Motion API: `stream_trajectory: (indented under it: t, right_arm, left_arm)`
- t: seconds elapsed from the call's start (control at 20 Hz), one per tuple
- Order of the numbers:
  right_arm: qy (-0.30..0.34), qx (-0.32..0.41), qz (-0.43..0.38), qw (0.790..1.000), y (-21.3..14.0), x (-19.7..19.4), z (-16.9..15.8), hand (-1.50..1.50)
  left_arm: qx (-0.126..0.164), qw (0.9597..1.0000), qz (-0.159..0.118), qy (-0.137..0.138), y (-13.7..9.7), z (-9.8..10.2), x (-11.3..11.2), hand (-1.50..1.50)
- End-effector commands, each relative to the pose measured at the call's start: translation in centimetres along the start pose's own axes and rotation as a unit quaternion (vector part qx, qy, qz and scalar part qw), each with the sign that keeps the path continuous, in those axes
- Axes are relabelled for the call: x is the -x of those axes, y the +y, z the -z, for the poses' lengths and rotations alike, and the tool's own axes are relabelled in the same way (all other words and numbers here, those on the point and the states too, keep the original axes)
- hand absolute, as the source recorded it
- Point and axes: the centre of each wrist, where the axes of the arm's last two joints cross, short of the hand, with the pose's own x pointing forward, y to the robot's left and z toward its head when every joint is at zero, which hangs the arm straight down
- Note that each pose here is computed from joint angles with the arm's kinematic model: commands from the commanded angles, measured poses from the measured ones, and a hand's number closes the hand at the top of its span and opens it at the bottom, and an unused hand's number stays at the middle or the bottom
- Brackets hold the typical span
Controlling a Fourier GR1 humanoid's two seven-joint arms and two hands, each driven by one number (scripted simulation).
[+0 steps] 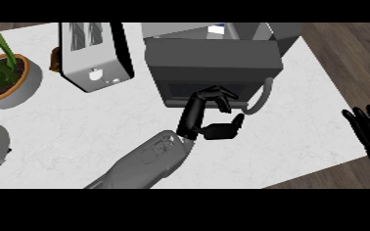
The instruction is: Pick up the milk, place it into the microwave and close the microwave
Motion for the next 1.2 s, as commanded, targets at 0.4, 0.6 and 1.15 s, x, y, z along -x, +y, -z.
stream_trajectory:
  t: [0.4,0.6,1.15]
  right_arm:
    - [-0.058,-0.030,-0.222,0.973,-5.3,-6.5,5.1,1.50]
    - [-0.059,-0.024,-0.241,0.968,-5.6,-6.7,5.5,1.50]
    - [-0.073,-0.029,-0.268,0.960,-6.6,-7.7,7.7,1.50]
  left_arm:
    - [-0.107,0.9939,-0.019,0.018,0.8,4.1,-2.5,-1.50]
    - [-0.128,0.9911,-0.032,0.023,1.2,4.4,-2.4,-1.50]
    - [-0.135,0.9900,-0.038,0.016,0.9,4.6,-2.4,-1.50]
